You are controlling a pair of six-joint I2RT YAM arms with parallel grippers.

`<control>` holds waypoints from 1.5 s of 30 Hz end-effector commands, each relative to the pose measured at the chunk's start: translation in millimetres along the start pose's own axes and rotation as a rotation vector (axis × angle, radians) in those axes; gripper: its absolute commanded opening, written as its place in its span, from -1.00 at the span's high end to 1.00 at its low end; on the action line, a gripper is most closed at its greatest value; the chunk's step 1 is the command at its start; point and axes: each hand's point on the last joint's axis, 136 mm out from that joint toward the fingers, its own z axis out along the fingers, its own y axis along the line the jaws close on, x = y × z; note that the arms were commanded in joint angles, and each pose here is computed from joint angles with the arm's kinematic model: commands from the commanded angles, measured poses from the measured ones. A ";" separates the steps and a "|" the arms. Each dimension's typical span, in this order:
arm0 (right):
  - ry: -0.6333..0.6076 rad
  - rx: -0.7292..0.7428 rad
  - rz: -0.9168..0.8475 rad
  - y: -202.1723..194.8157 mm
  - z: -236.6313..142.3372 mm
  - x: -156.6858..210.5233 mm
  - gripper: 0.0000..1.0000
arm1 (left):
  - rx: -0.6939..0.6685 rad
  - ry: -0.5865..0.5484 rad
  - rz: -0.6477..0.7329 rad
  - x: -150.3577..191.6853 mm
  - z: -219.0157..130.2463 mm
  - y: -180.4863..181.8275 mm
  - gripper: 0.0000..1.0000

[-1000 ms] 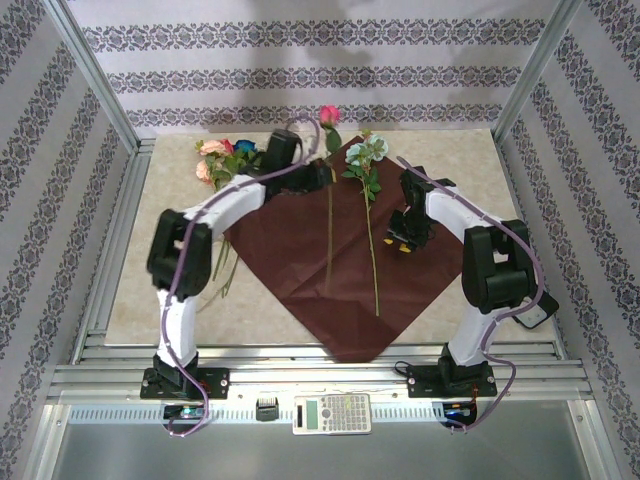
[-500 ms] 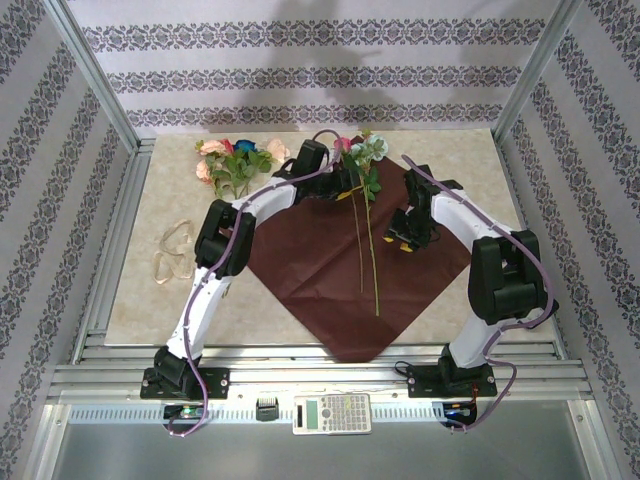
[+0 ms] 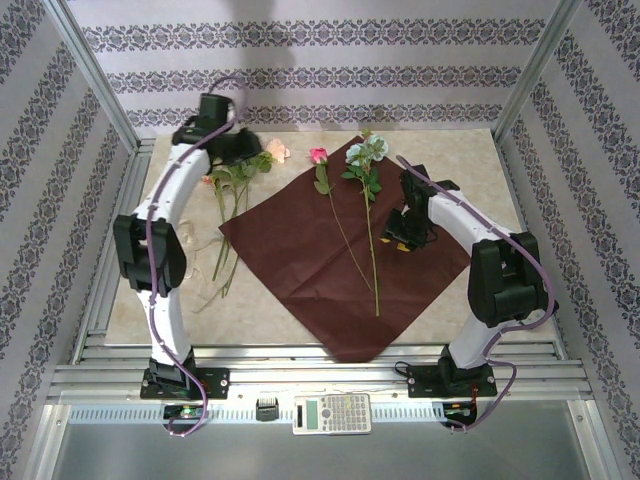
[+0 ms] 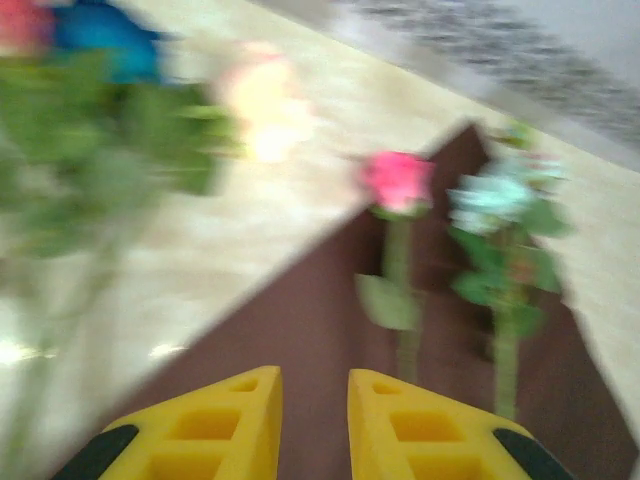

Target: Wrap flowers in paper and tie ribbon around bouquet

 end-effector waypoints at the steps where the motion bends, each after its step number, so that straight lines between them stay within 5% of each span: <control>1: -0.021 0.000 -0.040 9.6 -9.4 1.2 0.17 | -0.240 0.228 0.018 60.0 25.3 86.4 0.47; 9: -0.032 0.003 -0.047 14.7 -15.0 2.5 0.17 | -0.403 0.310 0.011 70.1 53.8 146.1 0.29; 18: -0.034 0.007 -0.036 10.4 -19.0 4.4 0.17 | -0.470 0.368 0.021 78.4 85.2 170.4 0.27; 26: -0.028 0.006 -0.036 12.3 -17.6 2.7 0.16 | -0.535 0.402 0.079 80.3 90.5 184.3 0.65; 31: -0.027 0.001 -0.038 15.4 -16.3 0.0 0.17 | -0.606 0.326 0.164 58.3 64.8 180.0 1.00; 38: -0.030 -0.012 -0.048 23.9 -15.7 -4.2 0.17 | -0.766 0.105 0.275 11.0 -8.3 160.9 1.00; 45: -0.028 -0.021 -0.059 28.3 -15.6 -1.6 0.16 | -0.829 -0.045 0.294 -1.7 -67.4 144.4 1.00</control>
